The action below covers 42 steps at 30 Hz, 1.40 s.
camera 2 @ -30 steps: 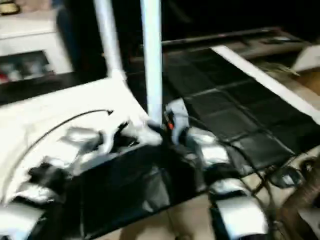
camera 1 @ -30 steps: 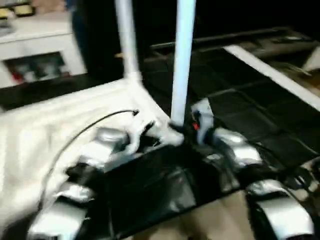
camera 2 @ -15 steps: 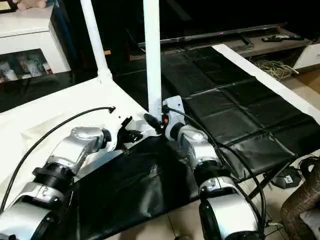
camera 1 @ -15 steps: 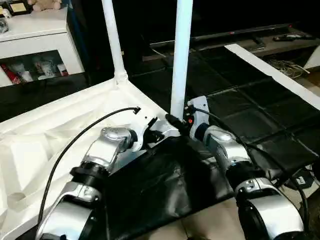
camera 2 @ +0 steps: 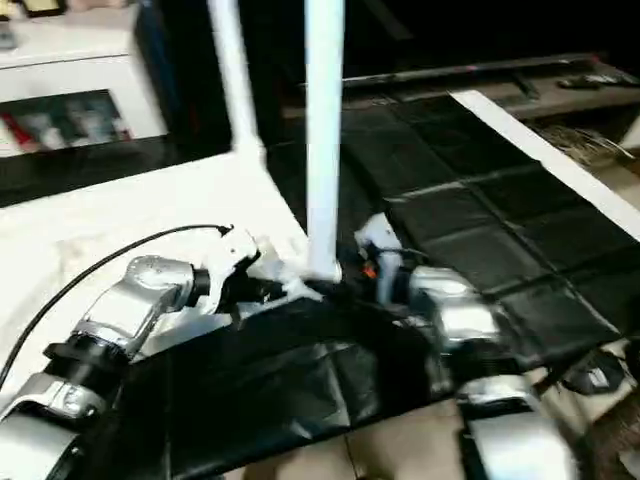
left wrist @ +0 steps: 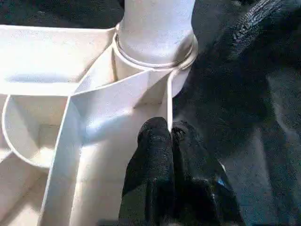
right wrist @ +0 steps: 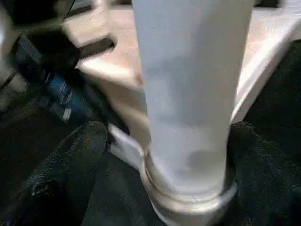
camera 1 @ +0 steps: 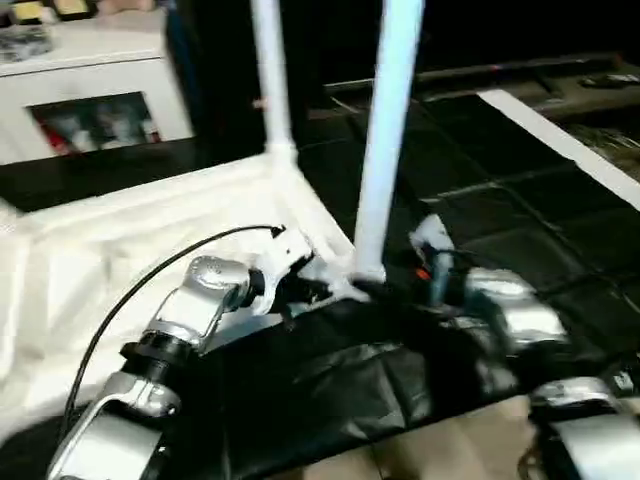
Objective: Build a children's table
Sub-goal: Rotate leg to tighten
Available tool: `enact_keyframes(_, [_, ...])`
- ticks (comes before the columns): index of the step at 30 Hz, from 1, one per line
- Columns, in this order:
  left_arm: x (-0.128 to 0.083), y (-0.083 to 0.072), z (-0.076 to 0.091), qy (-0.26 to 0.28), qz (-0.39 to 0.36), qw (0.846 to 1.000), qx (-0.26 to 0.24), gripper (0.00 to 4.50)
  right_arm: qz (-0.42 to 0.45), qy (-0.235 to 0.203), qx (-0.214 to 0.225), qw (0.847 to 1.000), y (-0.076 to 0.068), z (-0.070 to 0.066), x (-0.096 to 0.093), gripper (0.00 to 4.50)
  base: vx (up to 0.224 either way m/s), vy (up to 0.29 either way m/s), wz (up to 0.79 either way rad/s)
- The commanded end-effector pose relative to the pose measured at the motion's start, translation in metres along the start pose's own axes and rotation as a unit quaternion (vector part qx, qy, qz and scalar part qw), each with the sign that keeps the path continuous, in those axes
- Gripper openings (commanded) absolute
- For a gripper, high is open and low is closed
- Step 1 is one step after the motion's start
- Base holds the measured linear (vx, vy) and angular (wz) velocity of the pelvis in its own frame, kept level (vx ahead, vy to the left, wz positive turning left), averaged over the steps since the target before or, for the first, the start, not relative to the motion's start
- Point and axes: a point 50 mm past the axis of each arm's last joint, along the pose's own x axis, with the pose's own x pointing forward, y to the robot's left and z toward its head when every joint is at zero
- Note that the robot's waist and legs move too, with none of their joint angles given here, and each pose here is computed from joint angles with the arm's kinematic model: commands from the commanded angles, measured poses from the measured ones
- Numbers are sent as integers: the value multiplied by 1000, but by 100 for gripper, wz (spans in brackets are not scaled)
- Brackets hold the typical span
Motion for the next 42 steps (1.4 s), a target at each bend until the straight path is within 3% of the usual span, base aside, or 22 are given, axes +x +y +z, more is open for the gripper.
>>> enact_keyframes(1, [-3, -4, 3, 3, -36, 999, 25, 0, 33, 22, -16, 999, 2, -1, -9, 442, 0, 0, 0])
enact_keyframes(6, [-11, -6, -1, 16, -71, 996, 46, 0, 74, 53, -29, 995, 2, 1, -25, 442, 0, 0, 0])
enact_keyframes(10, [-19, -9, -6, 37, -110, 991, 70, 0, 131, 57, -40, 989, 5, 11, -31, 442, 0, 0, 0])
enact_keyframes(13, [-24, -14, -10, 50, -145, 985, 82, 0, 174, 44, -42, 983, 9, 21, -27, 442, 0, 0, 0])
enact_keyframes(20, [-29, -18, -13, 73, -181, 975, 104, 0, 218, 47, -52, 974, 14, 27, -12, 442, 0, 0, 0])
enact_keyframes(28, [-29, -21, -10, 86, -208, 966, 127, 0, 271, 60, -50, 959, 25, 26, 14, 370, 0, 0, 0])
enact_keyframes(42, [-28, -24, -11, 90, -218, 962, 134, 0, 295, 58, -40, 953, 32, 22, 29, 250, 0, 0, 0])
